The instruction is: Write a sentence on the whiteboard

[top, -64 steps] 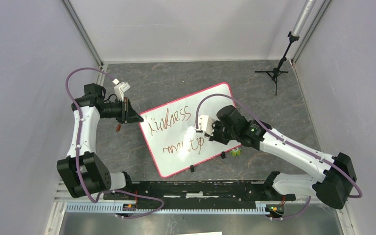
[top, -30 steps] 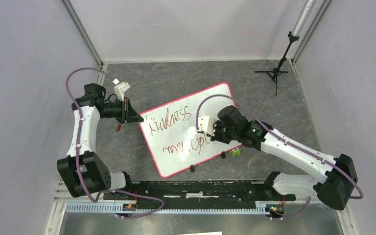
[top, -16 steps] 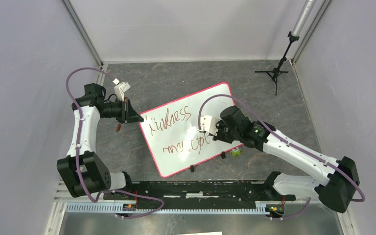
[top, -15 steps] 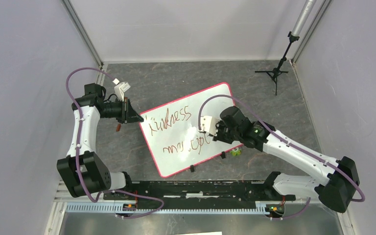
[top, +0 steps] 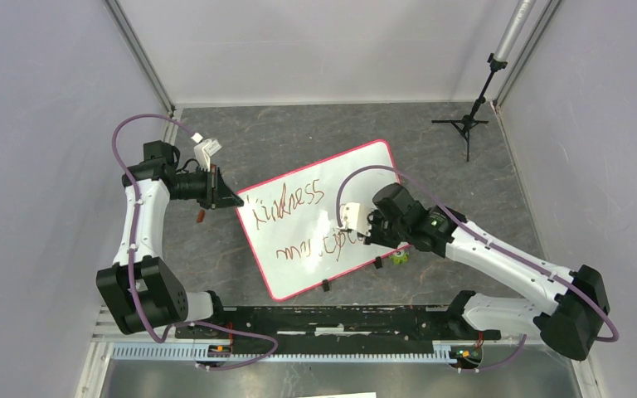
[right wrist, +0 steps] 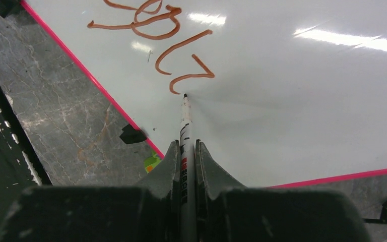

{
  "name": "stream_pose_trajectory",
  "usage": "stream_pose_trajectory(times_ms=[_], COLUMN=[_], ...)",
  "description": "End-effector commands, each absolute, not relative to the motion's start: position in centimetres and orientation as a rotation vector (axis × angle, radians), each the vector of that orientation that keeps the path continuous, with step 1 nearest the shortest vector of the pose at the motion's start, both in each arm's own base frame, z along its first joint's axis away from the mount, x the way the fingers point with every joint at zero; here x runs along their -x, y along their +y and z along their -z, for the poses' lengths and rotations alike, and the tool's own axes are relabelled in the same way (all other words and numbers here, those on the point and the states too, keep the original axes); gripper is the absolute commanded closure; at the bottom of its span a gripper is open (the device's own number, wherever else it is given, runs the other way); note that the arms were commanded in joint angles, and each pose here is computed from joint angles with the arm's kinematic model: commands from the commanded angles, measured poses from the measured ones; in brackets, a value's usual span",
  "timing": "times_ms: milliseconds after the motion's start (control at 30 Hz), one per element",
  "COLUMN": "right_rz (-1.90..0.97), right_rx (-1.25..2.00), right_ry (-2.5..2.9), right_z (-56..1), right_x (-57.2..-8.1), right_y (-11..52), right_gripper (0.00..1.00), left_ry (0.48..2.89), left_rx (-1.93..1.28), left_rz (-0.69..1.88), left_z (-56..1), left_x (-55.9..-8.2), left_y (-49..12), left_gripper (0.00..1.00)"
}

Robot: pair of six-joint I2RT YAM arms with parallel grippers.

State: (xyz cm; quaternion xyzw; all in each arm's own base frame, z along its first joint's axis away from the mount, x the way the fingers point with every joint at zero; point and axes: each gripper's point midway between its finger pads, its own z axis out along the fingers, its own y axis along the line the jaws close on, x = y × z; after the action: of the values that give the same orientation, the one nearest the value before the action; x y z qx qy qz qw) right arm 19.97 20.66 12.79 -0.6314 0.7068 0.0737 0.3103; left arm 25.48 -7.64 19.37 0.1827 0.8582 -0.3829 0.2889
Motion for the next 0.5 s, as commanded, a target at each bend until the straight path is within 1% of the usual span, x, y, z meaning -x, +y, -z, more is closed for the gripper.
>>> stream_pose_trajectory(times_ms=[0, 233, 467], right_rz=[-0.149, -0.166, -0.142], right_rx=[1.587, 1.526, 1.537], right_ry=[1.774, 1.729, 1.761], right_z=[-17.2, -18.6, -16.9], right_x=[-22.1, -23.2, -23.5], right_y=[21.8, 23.2, 23.1], right_gripper=[1.00, 1.00, 1.00], left_ry=[2.353, 2.353, 2.355], left_rx=[-0.524, -0.529, -0.527], left_rz=[1.034, 1.031, 1.026], left_z=[-18.0, -18.0, -18.0], left_x=[-24.9, -24.9, -25.0], left_y=[-8.5, -8.5, -8.4], left_gripper=[0.86, 0.86, 0.86])
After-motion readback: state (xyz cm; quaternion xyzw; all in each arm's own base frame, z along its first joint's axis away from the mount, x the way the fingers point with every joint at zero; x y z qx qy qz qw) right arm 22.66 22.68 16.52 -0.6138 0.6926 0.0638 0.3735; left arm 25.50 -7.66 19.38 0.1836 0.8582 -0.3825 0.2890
